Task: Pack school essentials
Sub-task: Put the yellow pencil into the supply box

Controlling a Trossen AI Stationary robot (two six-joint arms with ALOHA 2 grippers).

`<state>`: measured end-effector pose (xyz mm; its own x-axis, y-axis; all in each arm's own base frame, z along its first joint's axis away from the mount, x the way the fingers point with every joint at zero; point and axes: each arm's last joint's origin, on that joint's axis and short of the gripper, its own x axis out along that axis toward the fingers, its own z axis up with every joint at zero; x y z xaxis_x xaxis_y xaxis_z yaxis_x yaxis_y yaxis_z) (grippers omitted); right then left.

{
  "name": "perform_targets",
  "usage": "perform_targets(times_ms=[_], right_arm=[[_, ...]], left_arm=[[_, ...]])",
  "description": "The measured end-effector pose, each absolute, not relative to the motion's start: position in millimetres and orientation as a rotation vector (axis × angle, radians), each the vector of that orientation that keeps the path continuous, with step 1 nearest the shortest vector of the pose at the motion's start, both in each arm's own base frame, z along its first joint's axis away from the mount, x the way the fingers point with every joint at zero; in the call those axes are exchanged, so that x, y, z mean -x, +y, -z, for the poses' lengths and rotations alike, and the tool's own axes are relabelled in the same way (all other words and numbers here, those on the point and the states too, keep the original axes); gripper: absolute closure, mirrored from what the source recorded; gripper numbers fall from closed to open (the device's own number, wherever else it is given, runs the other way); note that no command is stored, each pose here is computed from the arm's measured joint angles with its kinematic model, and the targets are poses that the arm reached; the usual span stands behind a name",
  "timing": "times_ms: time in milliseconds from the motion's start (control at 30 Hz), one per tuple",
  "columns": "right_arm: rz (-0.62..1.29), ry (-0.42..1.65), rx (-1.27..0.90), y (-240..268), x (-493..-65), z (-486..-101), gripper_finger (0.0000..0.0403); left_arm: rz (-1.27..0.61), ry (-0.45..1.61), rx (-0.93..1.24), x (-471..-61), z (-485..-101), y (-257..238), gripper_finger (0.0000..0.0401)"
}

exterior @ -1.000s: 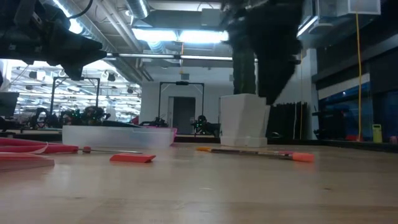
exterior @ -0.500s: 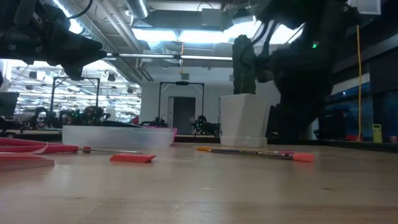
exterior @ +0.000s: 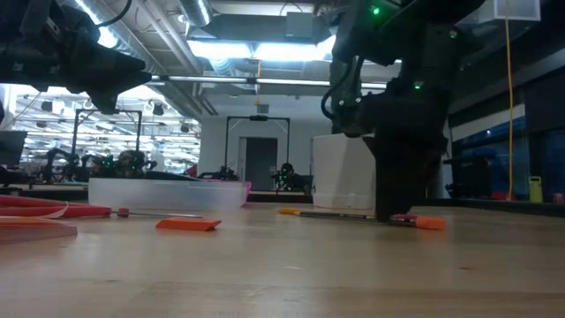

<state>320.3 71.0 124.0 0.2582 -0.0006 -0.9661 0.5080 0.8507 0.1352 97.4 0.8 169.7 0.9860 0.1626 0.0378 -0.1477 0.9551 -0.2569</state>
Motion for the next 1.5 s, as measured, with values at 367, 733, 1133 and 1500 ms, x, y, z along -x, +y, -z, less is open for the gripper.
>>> perform_targets(times_ms=[367,733,1133,1500], right_arm=[[0.456,1.287,-0.519,69.8,-316.3,-122.6,0.0183],[0.478,1.288,-0.517,69.4,-314.9,-121.9,0.0224],[0.632,1.246,-0.658,68.5,-313.5,-121.5,0.0295],[0.632,1.233,-0.698,67.7,-317.3,-124.4,0.0361]], left_arm=[[-0.157,-0.059,0.256,-97.4,-169.7,0.8,0.0287],[-0.157,-0.059,0.256,-97.4,-169.7,0.8,0.0287],[-0.157,-0.059,0.256,-97.4,-169.7,0.8,0.0287],[-0.157,-0.058,0.256,-97.4,-169.6,0.7,0.0287]])
